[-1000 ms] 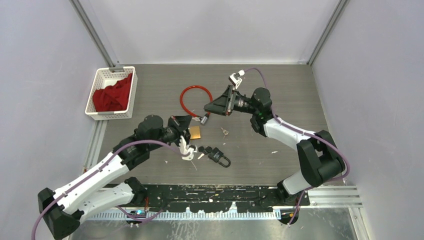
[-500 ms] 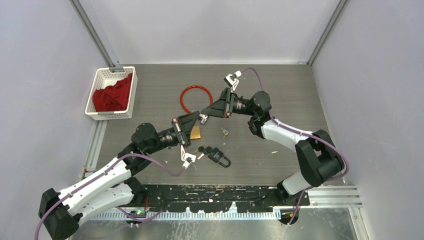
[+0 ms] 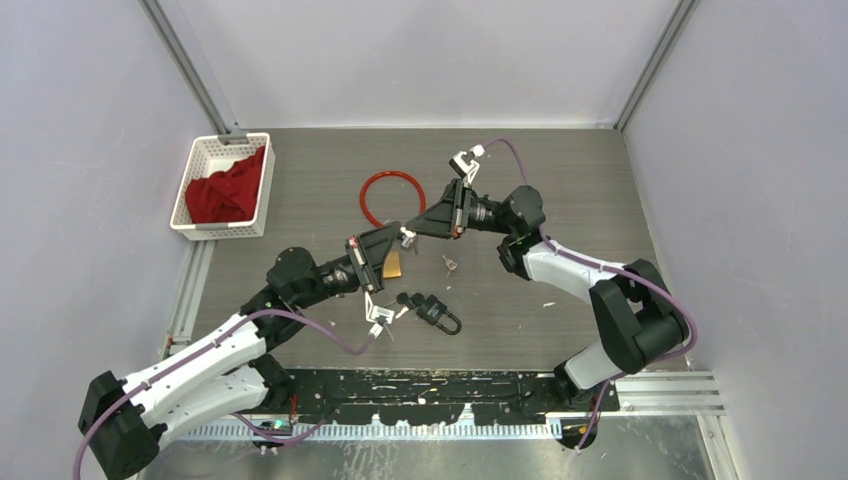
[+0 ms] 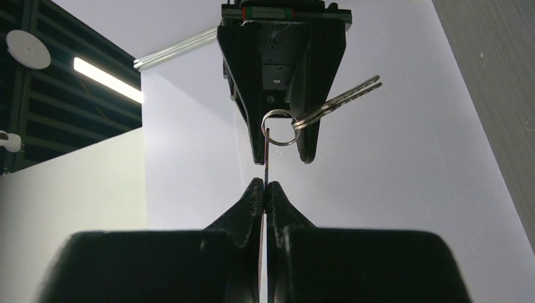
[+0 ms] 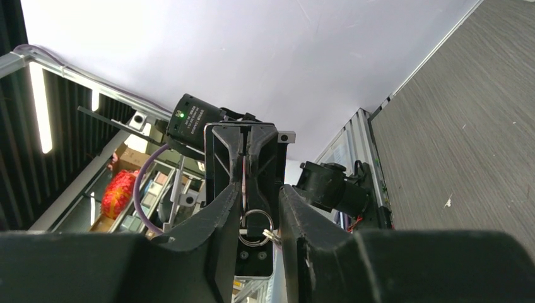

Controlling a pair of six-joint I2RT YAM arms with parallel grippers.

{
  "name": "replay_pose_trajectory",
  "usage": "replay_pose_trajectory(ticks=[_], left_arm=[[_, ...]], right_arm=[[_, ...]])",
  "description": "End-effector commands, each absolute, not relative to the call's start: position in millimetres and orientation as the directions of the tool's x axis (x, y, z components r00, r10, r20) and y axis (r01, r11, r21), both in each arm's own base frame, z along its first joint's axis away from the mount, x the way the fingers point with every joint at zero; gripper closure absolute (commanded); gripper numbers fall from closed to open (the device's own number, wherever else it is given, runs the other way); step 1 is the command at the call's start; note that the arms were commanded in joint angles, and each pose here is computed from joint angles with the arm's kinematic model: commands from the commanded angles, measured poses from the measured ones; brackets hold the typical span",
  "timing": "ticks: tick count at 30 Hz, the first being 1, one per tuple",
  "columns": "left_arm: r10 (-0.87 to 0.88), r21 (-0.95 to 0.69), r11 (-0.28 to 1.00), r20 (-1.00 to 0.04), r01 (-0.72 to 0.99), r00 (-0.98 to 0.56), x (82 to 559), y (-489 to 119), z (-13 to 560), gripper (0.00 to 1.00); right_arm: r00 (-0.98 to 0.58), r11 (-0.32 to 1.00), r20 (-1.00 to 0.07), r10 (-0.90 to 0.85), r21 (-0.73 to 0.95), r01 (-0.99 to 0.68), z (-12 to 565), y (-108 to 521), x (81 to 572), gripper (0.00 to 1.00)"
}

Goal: Unlock with the key
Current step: Pick up the key from the center of the board.

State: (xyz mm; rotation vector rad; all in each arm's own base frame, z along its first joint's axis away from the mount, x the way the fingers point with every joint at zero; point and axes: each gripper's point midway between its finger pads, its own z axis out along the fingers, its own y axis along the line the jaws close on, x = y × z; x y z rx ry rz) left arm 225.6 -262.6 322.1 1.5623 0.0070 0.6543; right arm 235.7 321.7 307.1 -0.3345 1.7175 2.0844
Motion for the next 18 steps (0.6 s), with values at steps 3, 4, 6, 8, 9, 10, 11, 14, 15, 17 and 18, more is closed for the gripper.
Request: replay_pose_trajectory(ticks=[3, 4, 6, 8, 9, 10, 11, 14, 15, 17, 18], left_arm=[[0.423, 0.887, -0.089, 0.445, -0.452, 0.79, 226, -260, 343, 1.0], [0.423, 0.887, -0.091, 0.445, -0.452, 0.789, 226, -260, 343, 1.0], [0.424, 0.888, -0.097, 0.446, -0.45, 0.788, 227, -260, 341, 1.0], [0.425, 0.886, -0.101, 0.449, -0.452, 0.786, 228, -260, 341, 1.0], [0.428, 0.887, -0.103, 0.449, -0.451, 0.784, 228, -260, 340, 1.0], [0.43, 0.887, -0.108, 0.449, -0.449, 0.783, 229, -260, 339, 1.0], [0.434, 0.887, -0.111, 0.449, -0.448, 0.781, 230, -259, 339, 1.0], [0.452, 0.894, -0.137, 0.44, -0.427, 0.776, 235, -257, 335, 1.0], [0.463, 0.899, -0.15, 0.432, -0.412, 0.774, 239, -256, 332, 1.0], [0.495, 0.911, -0.171, 0.409, -0.375, 0.767, 247, -252, 326, 0.88], [0.517, 0.92, -0.183, 0.389, -0.345, 0.762, 253, -249, 323, 0.74]], right_arm=[[-0.856, -0.196, -0.493, 0.157, 0.834, -0.516, 326, 315, 221, 0.66], [-0.855, -0.196, -0.494, 0.157, 0.833, -0.517, 326, 315, 220, 0.66], [-0.854, -0.194, -0.495, 0.16, 0.833, -0.518, 326, 314, 220, 0.7], [-0.852, -0.193, -0.496, 0.166, 0.831, -0.521, 326, 314, 221, 0.79], [-0.851, -0.192, -0.496, 0.172, 0.831, -0.523, 326, 314, 221, 0.85], [-0.848, -0.192, -0.499, 0.177, 0.828, -0.527, 327, 314, 222, 0.95], [-0.846, -0.191, -0.5, 0.184, 0.826, -0.53, 328, 314, 222, 0.99], [-0.835, -0.18, -0.511, 0.205, 0.819, -0.545, 331, 312, 224, 0.99], [-0.832, -0.171, -0.514, 0.207, 0.819, -0.548, 331, 312, 225, 0.99], [-0.834, -0.15, -0.51, 0.211, 0.826, -0.543, 328, 310, 229, 0.99], [-0.835, -0.141, -0.508, 0.212, 0.829, -0.541, 327, 308, 230, 0.99]])
